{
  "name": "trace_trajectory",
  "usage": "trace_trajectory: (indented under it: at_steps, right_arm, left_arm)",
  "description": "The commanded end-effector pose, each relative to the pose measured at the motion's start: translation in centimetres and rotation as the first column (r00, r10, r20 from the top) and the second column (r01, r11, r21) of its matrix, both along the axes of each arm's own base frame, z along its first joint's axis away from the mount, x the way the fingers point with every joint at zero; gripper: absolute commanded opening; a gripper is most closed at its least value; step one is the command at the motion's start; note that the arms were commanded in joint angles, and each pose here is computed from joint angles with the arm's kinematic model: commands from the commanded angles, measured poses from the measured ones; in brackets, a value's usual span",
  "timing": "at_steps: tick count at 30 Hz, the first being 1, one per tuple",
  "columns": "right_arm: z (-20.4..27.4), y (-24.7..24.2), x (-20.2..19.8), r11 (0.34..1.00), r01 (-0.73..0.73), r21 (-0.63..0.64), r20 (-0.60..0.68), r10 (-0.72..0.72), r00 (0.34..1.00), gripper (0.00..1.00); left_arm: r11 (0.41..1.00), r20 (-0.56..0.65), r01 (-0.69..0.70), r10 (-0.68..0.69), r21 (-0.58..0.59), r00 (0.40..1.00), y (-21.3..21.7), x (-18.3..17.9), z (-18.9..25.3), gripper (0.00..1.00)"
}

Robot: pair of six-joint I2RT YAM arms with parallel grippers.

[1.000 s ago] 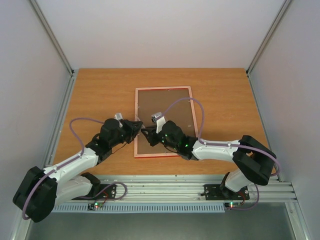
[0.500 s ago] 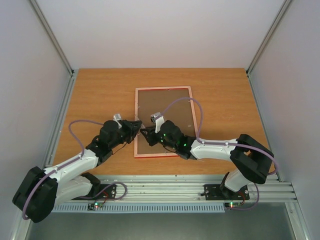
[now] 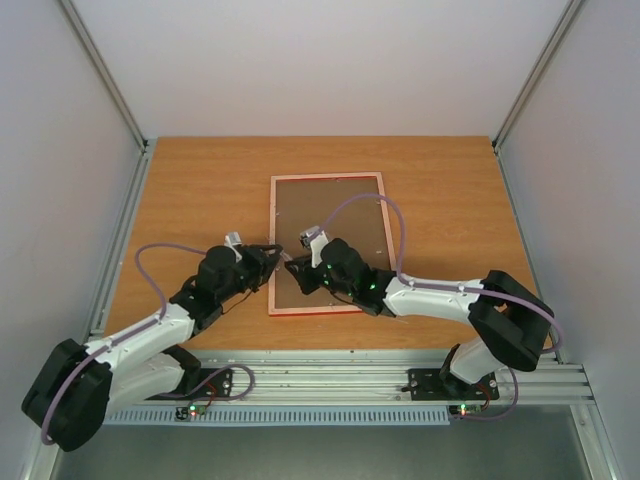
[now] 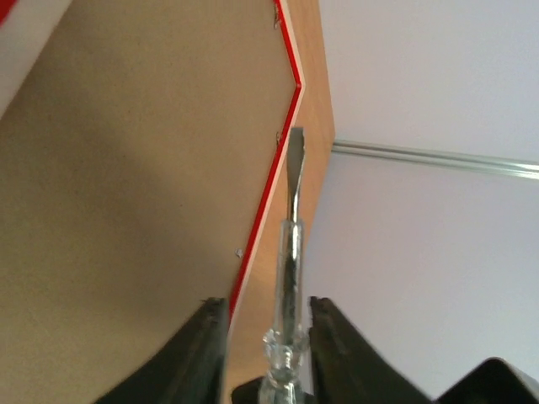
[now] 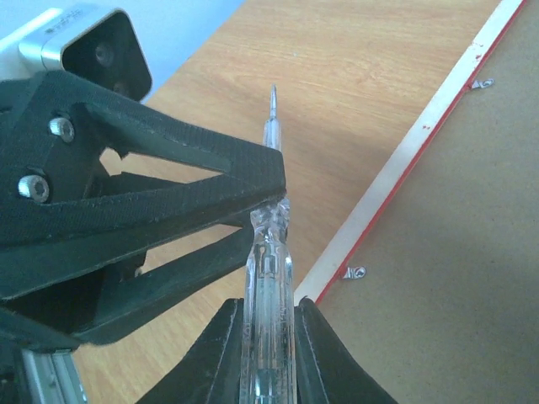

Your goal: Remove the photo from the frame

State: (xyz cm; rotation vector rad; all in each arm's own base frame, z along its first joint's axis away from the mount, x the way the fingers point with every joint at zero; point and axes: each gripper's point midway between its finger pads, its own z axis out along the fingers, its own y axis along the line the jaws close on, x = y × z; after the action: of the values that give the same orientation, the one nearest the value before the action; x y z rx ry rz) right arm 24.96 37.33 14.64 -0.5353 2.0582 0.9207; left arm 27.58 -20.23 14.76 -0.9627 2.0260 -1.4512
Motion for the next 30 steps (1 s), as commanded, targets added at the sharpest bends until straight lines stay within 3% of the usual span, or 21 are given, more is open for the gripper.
trace_trajectory:
  at_steps: [1,6,9,13,18,22,30]
  right_arm:
    - [3.1,-0.3,0.0,0.998,-0.057,-0.013,0.055,0.057,0.997,0.01]
    - [2.1,-2.2,-0.1,0.989,-0.095,-0.112,-0.011,0.095,0.995,0.01]
    - [1.6,-3.7,0.0,0.981,-0.114,-0.157,-0.058,0.106,0.993,0.01]
    - [1.7,-5.2,0.5,0.967,-0.138,-0.214,-0.102,0.119,0.988,0.01]
    - [1.1,-6.2,0.8,0.940,-0.160,-0.302,-0.156,0.117,0.981,0.01]
    - [-0.5,-5.8,0.9,0.929,-0.182,-0.323,-0.216,0.115,0.970,0.01]
    - [-2.4,-3.7,1.0,0.916,-0.255,-0.310,-0.302,0.160,0.940,0.01]
  left_arm:
    - [0.996,0.052,-0.043,0.039,0.078,0.998,1.6,0.2,0.6,0.32]
    - [0.981,0.088,-0.048,0.032,0.186,0.996,3.9,0.1,1.3,0.55]
    - [0.954,0.053,-0.037,0.022,0.298,0.998,6.0,-0.3,0.5,0.59]
    - [0.881,0.048,0.000,-0.026,0.473,0.999,8.1,-0.6,0.3,0.64]
    - [0.788,0.000,0.089,-0.112,0.609,0.994,8.7,-0.9,-1.0,0.72]
    - [0.752,-0.063,0.184,-0.187,0.633,0.980,7.9,-0.8,-2.9,0.82]
    - [0.772,-0.153,0.317,-0.280,0.551,0.948,5.3,0.2,-6.3,0.82]
